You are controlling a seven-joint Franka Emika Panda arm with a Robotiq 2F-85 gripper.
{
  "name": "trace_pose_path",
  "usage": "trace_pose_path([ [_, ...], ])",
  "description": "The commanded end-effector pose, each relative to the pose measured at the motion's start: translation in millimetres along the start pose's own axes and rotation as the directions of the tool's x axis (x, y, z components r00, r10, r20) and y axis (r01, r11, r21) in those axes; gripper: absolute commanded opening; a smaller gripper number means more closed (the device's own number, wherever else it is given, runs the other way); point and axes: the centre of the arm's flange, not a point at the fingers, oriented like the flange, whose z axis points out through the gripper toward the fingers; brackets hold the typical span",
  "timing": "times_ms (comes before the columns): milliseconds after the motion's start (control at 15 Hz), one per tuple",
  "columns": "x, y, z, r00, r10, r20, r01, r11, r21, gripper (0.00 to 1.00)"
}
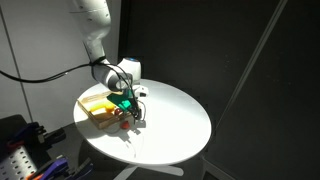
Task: Put the strawberry in the box.
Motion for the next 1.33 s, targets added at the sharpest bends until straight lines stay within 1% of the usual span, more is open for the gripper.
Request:
trace_pose_path([
  [0,4.4,-3.9,0.9,0.999,0.037,0.023,-0.037,0.999,-0.023,1.0],
  [467,0.0,-5.3,9.1,0.993,0.074,0.092,-0.073,0.997,-0.018,1.0],
  [1267,4.8,-3.0,28.1,0.993,0.068,0.091,-0.066,0.997,-0.028,1.0],
])
